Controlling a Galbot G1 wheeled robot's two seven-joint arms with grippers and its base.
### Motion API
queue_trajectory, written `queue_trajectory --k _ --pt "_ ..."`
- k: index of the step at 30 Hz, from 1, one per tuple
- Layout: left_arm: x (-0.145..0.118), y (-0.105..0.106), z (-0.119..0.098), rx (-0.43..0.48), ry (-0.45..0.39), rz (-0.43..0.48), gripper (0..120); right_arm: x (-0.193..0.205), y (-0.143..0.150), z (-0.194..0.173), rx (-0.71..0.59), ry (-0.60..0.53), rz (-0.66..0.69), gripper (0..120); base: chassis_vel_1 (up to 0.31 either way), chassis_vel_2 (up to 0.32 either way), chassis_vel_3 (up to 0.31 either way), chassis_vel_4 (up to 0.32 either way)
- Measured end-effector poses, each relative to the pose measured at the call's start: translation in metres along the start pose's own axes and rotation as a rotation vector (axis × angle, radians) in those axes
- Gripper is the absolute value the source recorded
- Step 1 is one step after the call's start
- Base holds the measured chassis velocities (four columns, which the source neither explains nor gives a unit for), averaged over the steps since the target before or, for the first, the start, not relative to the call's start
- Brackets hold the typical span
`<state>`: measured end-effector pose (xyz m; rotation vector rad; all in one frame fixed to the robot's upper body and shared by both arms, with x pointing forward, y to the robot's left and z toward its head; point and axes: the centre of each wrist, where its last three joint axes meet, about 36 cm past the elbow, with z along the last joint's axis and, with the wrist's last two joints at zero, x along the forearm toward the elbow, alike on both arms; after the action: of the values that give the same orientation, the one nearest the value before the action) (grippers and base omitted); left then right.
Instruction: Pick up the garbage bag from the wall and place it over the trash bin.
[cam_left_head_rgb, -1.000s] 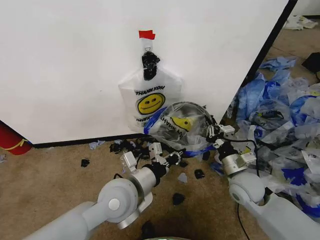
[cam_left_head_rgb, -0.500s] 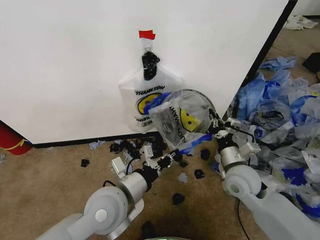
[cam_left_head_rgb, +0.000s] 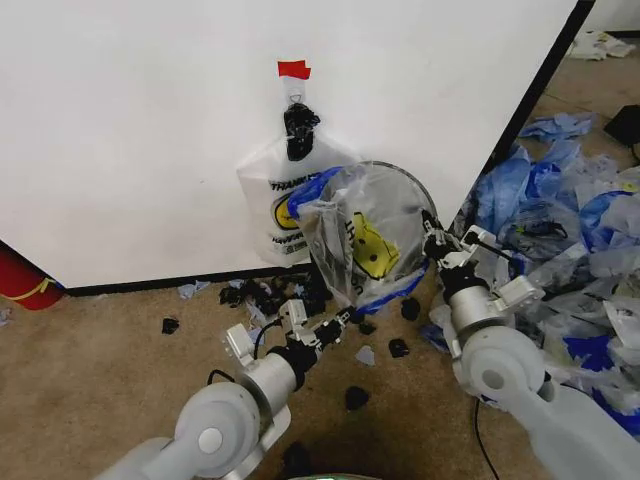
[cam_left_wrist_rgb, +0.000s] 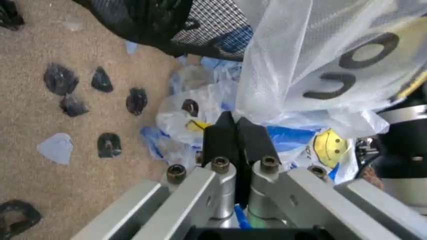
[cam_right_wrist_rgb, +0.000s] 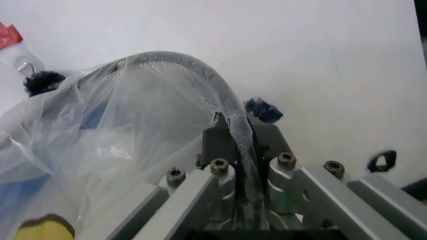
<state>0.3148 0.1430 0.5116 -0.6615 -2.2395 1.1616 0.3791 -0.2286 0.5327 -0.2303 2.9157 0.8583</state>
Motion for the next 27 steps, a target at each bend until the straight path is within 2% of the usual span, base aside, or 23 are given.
queue_trajectory --k 16,20,23,24,25,27 --pt "-0.021 0.031 -0.004 -0.077 -0.065 -0.07 0 0.019 0.012 -0.013 0.07 0.117 0.103 0 0.0 0.0 0.0 0.0" --pt "-0.025 0.037 0.0 -0.087 -0.063 -0.076 8 0.021 0.015 -0.014 0.07 0.133 0.119 0 0.0 0.0 0.0 0.0" --pt "-0.029 0.041 0.005 -0.085 -0.059 -0.076 22 0.02 0.016 -0.015 0.069 0.136 0.125 0 0.0 0.0 0.0 0.0" --pt "-0.03 0.041 0.006 -0.085 -0.059 -0.075 22 0.02 0.016 -0.015 0.069 0.137 0.126 0 0.0 0.0 0.0 0.0" --pt "-0.03 0.04 0.007 -0.085 -0.055 -0.07 30 0.02 0.016 -0.015 0.069 0.144 0.128 0 0.0 0.0 0.0 0.0" --pt "-0.032 0.042 0.007 -0.086 -0.052 -0.075 27 0.019 0.016 -0.014 0.07 0.146 0.131 0 0.0 0.0 0.0 0.0"
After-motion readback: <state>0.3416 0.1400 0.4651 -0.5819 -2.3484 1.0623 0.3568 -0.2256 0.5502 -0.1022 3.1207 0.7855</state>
